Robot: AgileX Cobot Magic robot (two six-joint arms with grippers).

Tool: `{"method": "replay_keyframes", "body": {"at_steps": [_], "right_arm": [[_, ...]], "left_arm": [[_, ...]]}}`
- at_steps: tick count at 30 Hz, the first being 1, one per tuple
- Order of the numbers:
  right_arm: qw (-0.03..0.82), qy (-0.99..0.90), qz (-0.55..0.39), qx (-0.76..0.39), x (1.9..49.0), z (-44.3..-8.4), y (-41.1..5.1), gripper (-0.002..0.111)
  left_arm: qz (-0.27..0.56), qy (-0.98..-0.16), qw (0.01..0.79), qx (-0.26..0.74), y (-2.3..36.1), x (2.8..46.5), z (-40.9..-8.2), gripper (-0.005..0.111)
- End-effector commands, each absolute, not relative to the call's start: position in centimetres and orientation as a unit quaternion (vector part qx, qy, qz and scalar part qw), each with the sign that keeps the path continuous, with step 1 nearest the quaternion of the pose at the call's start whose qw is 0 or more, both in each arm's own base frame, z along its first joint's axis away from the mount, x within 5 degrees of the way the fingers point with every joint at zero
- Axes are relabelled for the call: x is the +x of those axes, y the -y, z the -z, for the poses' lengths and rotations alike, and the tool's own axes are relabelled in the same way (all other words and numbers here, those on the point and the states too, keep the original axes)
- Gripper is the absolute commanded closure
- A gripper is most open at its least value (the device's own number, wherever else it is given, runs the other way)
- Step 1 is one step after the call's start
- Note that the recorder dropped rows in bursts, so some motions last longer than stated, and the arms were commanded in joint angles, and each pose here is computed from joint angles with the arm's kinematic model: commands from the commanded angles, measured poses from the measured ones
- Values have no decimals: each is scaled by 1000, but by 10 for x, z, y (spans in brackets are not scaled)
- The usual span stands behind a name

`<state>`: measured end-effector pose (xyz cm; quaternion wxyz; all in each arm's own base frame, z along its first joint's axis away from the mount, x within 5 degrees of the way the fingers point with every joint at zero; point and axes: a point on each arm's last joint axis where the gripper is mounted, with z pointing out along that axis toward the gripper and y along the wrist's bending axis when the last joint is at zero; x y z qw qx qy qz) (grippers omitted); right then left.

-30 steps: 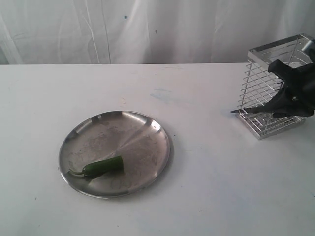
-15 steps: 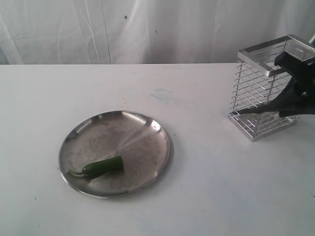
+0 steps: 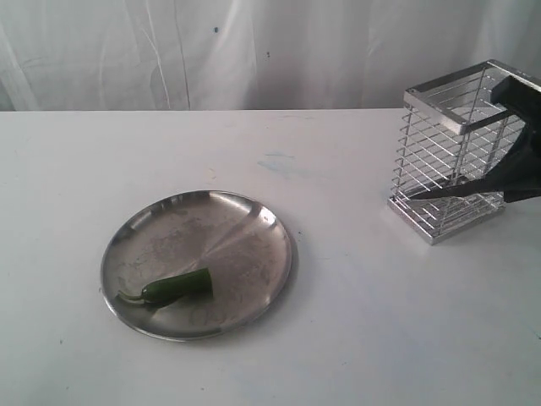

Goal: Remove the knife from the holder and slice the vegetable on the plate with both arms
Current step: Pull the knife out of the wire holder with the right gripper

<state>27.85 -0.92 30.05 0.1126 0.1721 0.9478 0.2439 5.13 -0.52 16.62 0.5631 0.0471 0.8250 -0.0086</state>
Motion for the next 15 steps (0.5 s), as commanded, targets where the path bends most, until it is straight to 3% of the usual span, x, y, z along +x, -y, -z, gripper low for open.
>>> {"method": "replay_keyframes", "body": {"at_steps": [1,6,15], "right_arm": [[121,-952,-221,175,260,-317,10,108],[171,-951,-189,175,234,-344,8,108],[251,-924,-233,170,183,-380,-9,108]], "left_arm": [[13,-825,563,49,6,51,-165,107],[13,-825,563,49,6,51,-165,107],[13,-825,563,49,6,51,-165,107]]}}
